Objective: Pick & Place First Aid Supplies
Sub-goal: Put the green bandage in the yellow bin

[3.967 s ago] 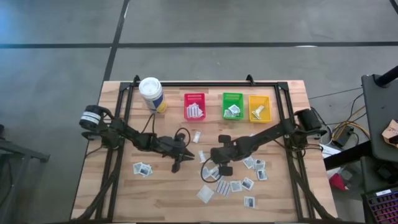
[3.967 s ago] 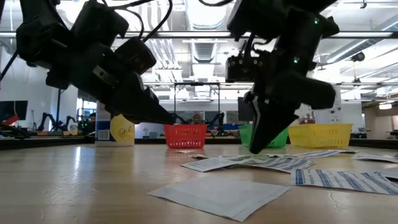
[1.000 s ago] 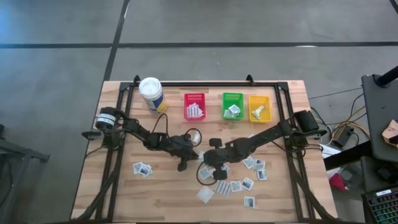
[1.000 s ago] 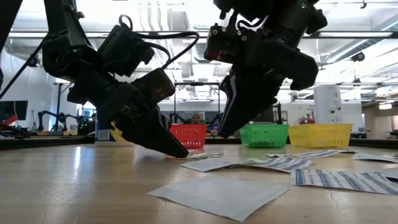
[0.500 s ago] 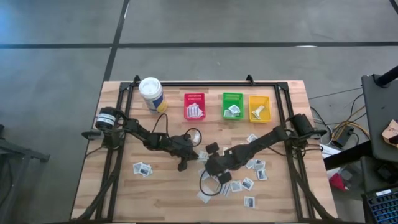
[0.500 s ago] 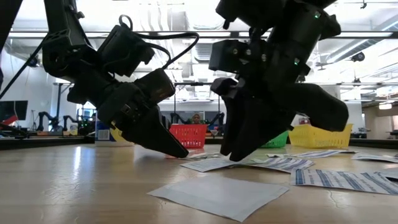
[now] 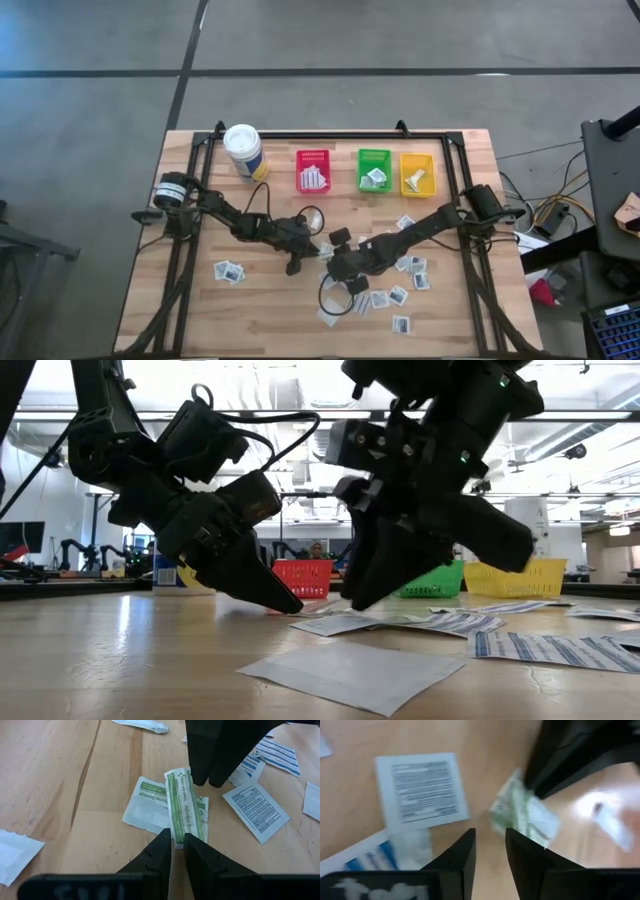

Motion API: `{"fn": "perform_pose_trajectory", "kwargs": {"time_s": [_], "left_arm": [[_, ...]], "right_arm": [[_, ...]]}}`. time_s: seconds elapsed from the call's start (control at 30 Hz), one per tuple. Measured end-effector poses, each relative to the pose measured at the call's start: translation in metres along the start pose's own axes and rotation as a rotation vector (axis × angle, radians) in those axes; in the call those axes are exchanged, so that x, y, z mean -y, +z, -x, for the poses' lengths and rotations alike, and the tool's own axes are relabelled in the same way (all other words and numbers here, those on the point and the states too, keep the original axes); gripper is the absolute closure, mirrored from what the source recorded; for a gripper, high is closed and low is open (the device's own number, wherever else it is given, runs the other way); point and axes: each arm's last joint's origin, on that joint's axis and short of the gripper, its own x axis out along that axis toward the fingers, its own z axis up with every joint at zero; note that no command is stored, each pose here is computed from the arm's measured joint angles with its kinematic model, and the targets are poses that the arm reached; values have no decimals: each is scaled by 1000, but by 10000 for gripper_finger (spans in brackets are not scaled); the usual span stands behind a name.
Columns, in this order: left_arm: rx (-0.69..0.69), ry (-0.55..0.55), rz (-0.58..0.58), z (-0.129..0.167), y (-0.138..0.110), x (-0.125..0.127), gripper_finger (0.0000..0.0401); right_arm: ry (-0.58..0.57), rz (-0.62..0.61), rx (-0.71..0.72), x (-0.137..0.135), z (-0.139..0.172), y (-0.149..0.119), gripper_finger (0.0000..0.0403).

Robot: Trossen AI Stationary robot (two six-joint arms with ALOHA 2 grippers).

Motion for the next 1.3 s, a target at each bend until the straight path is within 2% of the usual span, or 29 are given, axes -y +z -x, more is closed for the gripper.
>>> {"fn": "perform_pose_trajectory", "kwargs": {"time_s": [0.1,0.43,0.67,1.3], "left_arm": [[0,0,0,0,0,0,337],[0,0,0,0,0,0,337],[0,0,0,0,0,0,337],[-1,0,2,0,0,0,337]], "right_arm": [[-36,2,-6,2,2,3,303],[-51,21,-40,2,3,-1,299],[-39,-13,-139,0,5,-8,297],[-78,18,-79,2,-4,-3,301]]}}
